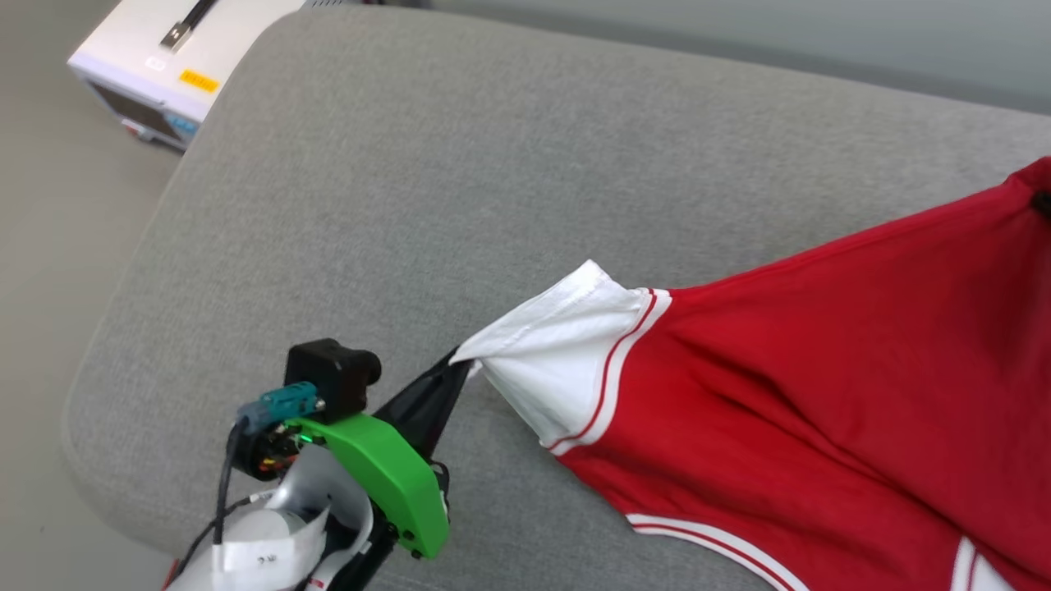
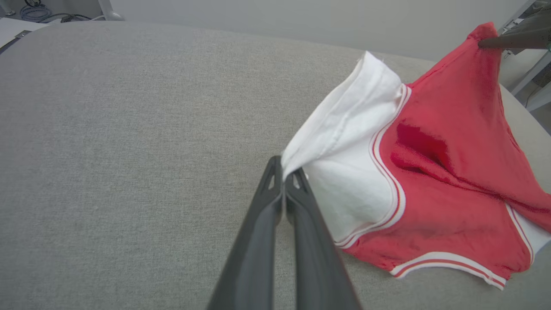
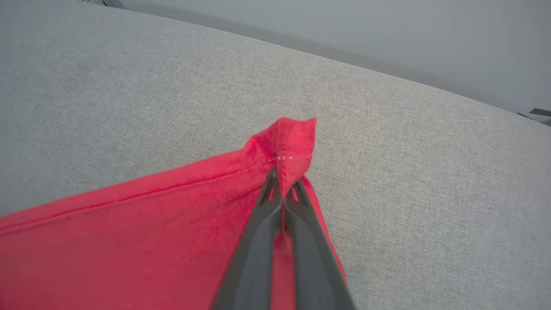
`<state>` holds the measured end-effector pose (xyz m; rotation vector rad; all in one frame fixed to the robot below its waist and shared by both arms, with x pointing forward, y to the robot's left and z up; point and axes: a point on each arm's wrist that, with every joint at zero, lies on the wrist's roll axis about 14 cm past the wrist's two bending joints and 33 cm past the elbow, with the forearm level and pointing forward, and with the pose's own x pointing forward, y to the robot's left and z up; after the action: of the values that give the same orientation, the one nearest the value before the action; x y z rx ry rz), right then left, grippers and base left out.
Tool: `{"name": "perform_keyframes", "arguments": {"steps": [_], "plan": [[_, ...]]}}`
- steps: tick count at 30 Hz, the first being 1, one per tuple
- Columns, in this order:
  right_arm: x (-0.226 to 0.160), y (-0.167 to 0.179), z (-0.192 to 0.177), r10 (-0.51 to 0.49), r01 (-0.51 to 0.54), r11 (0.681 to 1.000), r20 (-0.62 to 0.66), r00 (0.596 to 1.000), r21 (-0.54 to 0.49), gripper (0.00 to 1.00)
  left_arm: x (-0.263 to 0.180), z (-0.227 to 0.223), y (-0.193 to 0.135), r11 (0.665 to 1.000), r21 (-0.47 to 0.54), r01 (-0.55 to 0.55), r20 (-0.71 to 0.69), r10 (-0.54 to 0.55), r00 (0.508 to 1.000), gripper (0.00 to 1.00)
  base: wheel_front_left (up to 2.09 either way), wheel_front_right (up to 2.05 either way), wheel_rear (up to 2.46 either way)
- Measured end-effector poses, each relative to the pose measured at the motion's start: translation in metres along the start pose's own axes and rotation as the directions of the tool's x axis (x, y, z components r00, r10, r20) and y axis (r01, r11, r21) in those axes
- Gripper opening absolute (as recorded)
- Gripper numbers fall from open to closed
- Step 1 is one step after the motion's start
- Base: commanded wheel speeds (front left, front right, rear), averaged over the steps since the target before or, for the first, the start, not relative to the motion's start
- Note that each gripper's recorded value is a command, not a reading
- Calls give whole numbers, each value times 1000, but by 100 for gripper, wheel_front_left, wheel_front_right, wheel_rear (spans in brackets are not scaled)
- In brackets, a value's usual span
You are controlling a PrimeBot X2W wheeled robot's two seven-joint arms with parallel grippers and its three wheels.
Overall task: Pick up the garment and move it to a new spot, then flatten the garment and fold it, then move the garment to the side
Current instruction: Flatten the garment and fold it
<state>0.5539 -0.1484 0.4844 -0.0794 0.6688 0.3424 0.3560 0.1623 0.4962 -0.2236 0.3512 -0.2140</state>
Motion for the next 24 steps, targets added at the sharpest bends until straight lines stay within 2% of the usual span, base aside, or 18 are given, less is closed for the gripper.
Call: {"name": "perform_keyframes", "arguments": {"steps": [2, 8, 12, 18, 24], "plan": [[-30, -8, 23, -18, 18, 1000, 105, 994, 3, 0, -1, 27, -4, 999, 36, 20, 74, -23, 997, 0, 0, 0, 0], [-79, -14, 51, -38, 42, 999, 250, 968, -10, 0, -2, 80, -10, 994, 104, 35, 216, -57, 975, 0, 0, 0, 0], [-112, -17, 63, -54, 64, 998, 334, 941, -16, 0, -5, 117, -17, 988, 149, 39, 321, -85, 943, 0, 0, 0, 0], [-163, -21, 80, -78, 97, 995, 461, 884, -18, 0, -16, 175, -31, 978, 206, 36, 483, -133, 866, 0, 0, 0, 0], [-210, -20, 93, -97, 125, 992, 577, 811, -8, 0, -35, 232, -49, 964, 267, 6, 639, -182, 747, 0, 0, 0, 0]]}}
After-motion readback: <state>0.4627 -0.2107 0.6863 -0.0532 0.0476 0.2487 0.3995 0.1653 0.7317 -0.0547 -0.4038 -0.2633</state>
